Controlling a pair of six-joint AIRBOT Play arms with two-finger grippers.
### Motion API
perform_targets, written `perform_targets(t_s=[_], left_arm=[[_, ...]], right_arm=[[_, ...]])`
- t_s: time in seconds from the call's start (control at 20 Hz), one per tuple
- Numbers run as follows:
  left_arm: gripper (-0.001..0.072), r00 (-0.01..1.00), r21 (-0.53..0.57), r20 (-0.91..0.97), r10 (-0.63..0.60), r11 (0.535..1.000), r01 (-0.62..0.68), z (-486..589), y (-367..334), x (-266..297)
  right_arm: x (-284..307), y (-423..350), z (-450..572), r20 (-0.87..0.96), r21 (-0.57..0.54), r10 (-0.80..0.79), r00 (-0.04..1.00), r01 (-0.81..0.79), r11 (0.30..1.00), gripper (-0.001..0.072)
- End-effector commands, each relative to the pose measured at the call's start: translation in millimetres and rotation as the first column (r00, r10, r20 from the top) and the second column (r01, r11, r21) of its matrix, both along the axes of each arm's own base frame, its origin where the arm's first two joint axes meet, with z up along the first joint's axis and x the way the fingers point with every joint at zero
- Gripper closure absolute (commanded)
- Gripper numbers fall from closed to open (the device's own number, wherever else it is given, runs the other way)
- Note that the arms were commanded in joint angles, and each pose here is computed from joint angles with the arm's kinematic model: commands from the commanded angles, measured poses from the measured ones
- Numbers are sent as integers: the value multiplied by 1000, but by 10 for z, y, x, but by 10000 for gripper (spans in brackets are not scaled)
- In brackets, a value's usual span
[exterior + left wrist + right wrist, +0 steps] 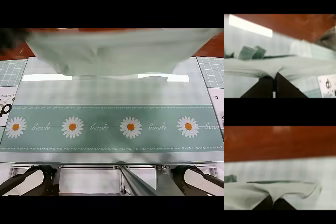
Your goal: Fold the shirts.
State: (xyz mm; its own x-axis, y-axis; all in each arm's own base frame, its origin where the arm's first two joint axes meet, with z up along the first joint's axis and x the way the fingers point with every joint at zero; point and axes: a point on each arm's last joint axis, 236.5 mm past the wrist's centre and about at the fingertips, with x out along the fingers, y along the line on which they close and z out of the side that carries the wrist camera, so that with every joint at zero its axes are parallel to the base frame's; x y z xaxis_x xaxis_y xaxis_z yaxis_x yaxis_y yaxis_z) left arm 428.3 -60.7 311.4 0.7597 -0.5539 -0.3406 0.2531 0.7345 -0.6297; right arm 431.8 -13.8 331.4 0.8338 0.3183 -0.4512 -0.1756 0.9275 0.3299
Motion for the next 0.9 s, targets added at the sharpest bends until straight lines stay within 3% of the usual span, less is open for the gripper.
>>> perform_targets(t_s=[0.0,0.2,0.35,0.45,0.5,0.7,0.85], left_arm=[[686,964,91,262,38,994,-64,1350,-58,-625],[686,891,236,445,91,948,-215,1905,-64,-1605],[686,814,337,543,206,835,-435,2033,159,-2330],[686,728,314,614,303,752,-579,2155,355,-2842],[686,706,311,638,308,736,-602,2178,369,-3034],[686,752,355,583,309,735,-578,1893,442,-3368],[686,824,399,451,343,748,-530,1507,528,-3067]], right_arm=[[-714,153,1228,275,-117,-60,960,95,989,690],[-1672,174,1727,427,-208,-135,894,243,947,691],[-2298,337,1902,502,-225,-135,854,279,933,691],[-2607,439,1931,527,-236,-125,841,286,929,691],[-2715,458,1917,529,-244,-127,839,294,924,691],[-2841,421,1778,490,-257,-156,858,313,914,691],[-2479,415,1390,362,-215,-151,920,240,947,691]])
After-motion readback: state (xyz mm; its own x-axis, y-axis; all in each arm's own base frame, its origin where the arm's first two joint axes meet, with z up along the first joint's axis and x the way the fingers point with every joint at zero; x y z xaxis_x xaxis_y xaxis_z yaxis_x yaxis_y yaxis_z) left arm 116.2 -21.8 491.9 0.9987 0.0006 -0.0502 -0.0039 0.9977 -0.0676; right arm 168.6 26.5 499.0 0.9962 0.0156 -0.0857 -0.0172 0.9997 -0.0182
